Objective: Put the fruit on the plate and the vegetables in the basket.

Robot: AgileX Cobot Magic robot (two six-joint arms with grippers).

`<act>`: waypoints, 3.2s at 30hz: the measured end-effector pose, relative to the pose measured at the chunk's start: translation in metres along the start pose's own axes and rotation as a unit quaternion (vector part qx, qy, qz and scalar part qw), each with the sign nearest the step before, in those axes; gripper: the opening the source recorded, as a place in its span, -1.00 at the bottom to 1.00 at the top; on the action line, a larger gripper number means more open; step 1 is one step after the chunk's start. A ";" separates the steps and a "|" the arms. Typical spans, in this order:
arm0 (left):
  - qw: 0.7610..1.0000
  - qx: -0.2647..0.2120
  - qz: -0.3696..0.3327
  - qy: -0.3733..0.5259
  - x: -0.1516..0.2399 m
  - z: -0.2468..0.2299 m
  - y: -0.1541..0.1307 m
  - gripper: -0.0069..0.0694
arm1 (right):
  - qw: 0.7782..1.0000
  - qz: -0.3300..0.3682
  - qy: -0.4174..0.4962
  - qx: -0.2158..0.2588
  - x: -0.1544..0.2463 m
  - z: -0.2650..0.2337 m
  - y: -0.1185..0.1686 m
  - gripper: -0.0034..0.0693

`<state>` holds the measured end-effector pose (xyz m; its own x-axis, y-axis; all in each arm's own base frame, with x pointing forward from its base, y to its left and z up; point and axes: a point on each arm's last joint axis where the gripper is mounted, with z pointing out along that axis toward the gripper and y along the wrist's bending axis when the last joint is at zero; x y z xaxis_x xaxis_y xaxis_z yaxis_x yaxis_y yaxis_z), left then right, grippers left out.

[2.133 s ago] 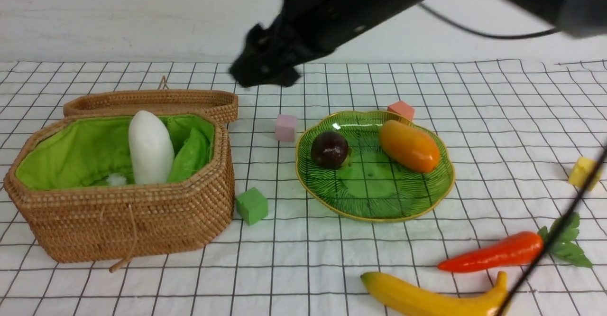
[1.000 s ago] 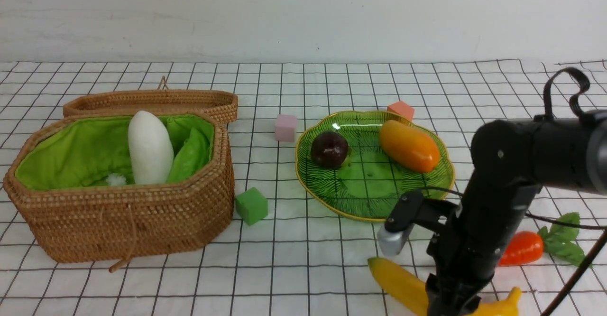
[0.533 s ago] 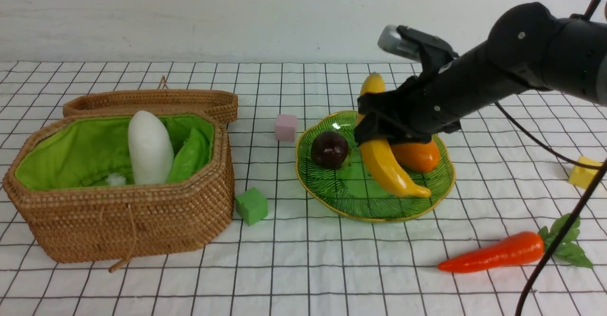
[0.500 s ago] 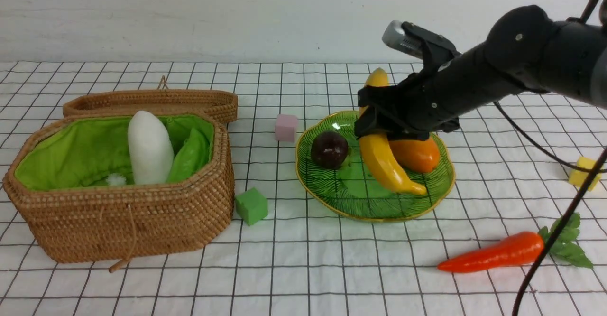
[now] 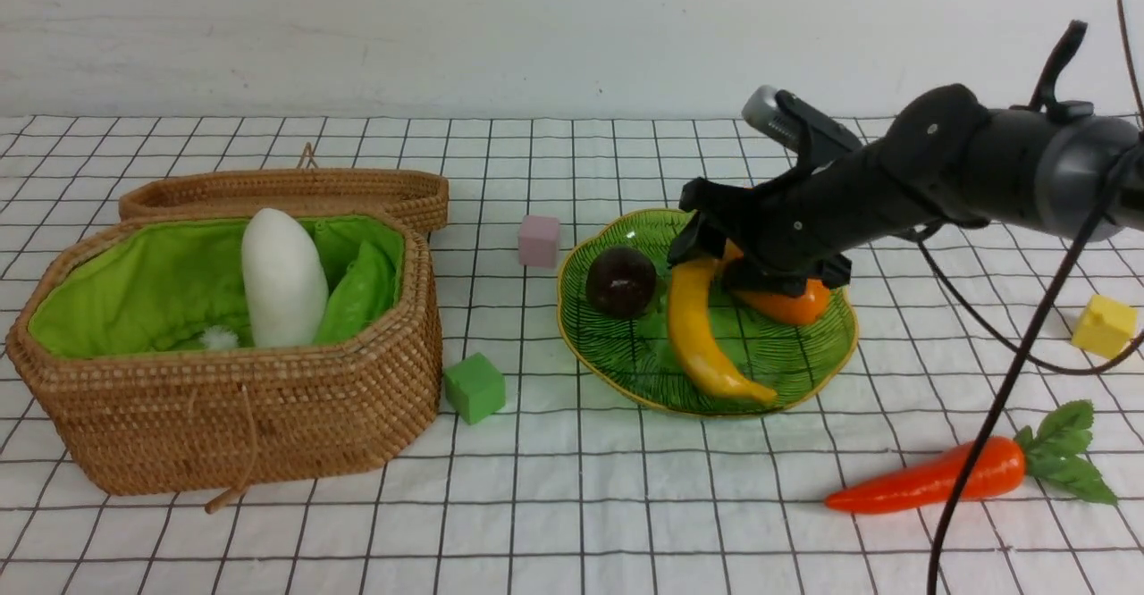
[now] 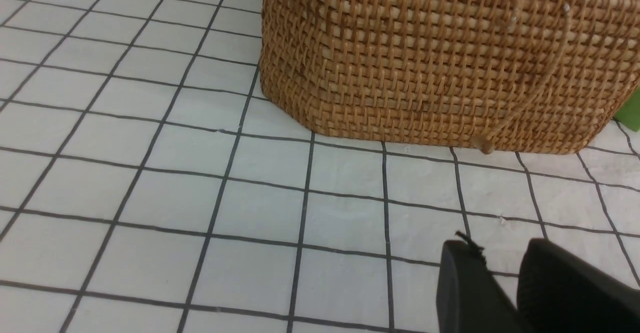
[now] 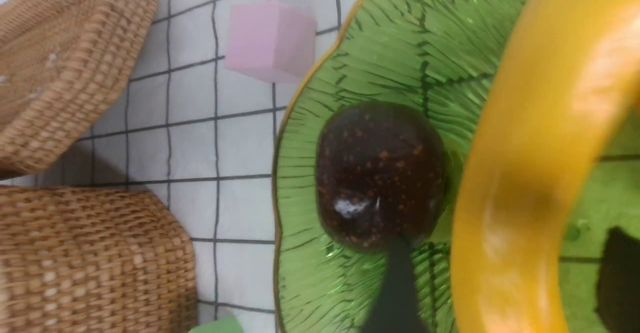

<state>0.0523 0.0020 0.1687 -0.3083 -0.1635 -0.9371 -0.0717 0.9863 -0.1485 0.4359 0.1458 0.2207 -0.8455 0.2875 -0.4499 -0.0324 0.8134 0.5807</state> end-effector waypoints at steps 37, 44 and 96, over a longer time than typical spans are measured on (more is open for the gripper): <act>1.000 0.000 0.000 0.000 0.000 0.000 0.000 -0.31 | 0.897 0.338 0.055 0.280 0.089 -0.078 -0.125 0.08; 1.000 0.000 0.000 0.000 0.000 0.000 0.000 -0.29 | 0.957 0.220 -0.023 0.190 0.067 -0.123 -0.082 0.07; 1.000 0.000 0.000 0.000 0.000 0.000 0.000 -0.20 | 0.819 -0.567 0.017 -0.084 0.056 -0.099 0.262 0.03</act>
<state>0.0523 0.0020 0.1687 -0.3086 -0.1635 -0.9370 -0.0718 0.9863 -0.1484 0.3275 0.3250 0.4153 -0.2349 -0.6220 -0.7469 -0.8778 0.4658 -0.1119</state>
